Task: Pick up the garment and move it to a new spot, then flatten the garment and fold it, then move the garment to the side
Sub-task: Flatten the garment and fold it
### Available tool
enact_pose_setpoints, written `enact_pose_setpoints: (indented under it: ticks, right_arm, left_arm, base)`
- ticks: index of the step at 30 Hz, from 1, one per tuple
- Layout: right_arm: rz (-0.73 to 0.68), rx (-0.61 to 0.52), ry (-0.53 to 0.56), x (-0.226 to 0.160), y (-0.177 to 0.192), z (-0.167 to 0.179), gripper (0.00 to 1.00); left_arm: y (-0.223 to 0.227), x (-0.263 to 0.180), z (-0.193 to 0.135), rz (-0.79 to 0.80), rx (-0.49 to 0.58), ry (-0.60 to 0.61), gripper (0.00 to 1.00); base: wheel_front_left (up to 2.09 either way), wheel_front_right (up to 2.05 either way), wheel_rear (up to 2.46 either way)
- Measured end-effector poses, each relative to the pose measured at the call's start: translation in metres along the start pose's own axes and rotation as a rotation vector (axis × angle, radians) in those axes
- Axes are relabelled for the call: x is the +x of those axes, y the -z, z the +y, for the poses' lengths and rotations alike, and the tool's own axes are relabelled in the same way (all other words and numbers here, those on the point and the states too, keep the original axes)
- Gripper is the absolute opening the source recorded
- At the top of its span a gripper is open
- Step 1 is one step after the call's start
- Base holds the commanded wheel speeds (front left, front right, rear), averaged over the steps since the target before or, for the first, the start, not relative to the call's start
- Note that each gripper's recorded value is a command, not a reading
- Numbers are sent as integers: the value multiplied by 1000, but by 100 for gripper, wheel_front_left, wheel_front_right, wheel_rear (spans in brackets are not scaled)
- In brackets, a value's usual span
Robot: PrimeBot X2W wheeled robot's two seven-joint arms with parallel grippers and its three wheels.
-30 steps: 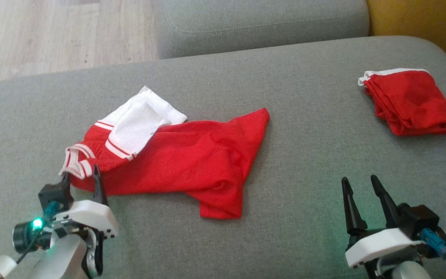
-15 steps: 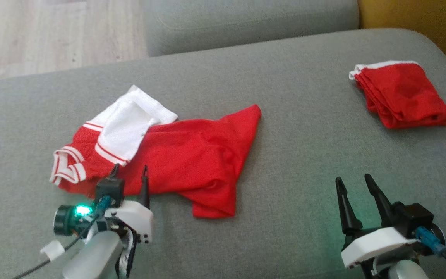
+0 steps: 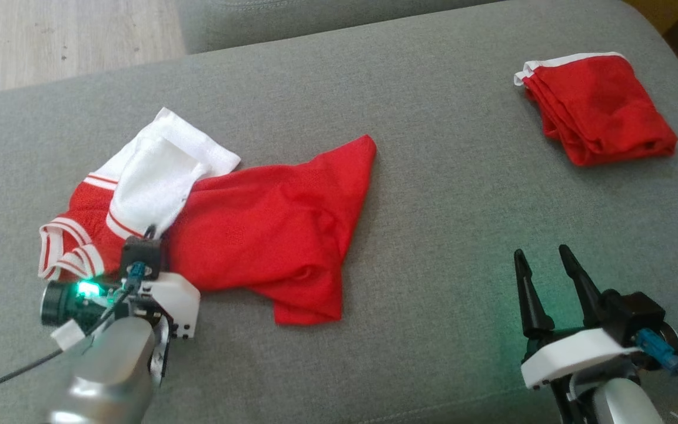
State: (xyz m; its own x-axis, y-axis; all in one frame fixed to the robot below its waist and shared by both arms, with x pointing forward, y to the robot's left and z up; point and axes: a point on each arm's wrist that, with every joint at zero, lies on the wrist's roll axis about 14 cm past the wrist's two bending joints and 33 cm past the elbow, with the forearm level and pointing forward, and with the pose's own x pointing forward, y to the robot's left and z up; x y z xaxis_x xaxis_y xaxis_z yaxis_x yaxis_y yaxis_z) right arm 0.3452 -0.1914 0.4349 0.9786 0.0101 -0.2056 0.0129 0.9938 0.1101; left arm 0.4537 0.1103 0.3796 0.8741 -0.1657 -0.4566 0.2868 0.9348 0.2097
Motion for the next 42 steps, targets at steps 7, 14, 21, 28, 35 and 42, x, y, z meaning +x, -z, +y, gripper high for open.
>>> enact_pose_setpoints:
  ticks: [7,14,21,28,35,42]
  right_arm:
    - [0,1,1,1,1,-1,100]
    - [-28,0,-27,4,-7,8,100]
    - [-62,-3,-54,3,-17,16,100]
    - [-54,-5,-80,-2,-13,24,100]
    - [-70,-9,-104,0,-19,32,100]
    - [-73,-13,-125,2,-21,38,100]
  left_arm:
    - [-28,2,11,-107,-28,-24,0]
    - [-99,-16,15,-336,-108,-11,0]
    - [-122,-72,6,-512,-211,48,0]
    - [-40,-122,-7,-370,-383,17,0]
    - [4,-149,-5,-262,-497,-24,0]
    - [37,-153,5,-173,-508,-74,100]
  base:
    - [0,0,0]
    - [0,0,0]
    - [0,0,0]
    - [0,0,0]
    - [0,0,0]
    - [0,0,0]
